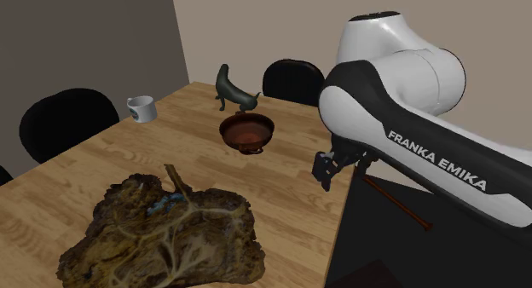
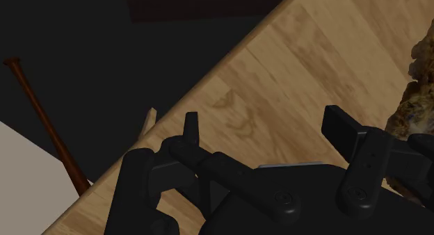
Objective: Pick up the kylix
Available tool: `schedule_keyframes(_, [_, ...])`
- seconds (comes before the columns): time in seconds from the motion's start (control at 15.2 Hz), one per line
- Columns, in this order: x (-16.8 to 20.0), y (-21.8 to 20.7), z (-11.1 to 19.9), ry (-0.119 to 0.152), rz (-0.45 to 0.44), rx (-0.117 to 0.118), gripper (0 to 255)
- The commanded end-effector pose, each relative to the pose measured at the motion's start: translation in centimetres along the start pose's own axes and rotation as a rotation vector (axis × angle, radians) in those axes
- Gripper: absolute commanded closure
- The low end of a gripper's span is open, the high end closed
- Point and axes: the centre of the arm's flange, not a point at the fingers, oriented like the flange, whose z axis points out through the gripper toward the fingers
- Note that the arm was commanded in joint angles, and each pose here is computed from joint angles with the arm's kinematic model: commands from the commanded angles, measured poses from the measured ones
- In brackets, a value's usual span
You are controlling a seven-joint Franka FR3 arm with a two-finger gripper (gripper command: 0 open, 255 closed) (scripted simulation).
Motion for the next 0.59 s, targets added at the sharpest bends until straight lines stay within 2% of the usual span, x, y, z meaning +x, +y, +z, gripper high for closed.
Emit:
schedule_keyframes(0.0, [0.0, 0.0, 0.0, 0.000, 0.000, 0.000, 0])
schedule_keyframes(0.53, [10.8, -0.1, 0.3, -0.019, 0.005, 0.048, 0])
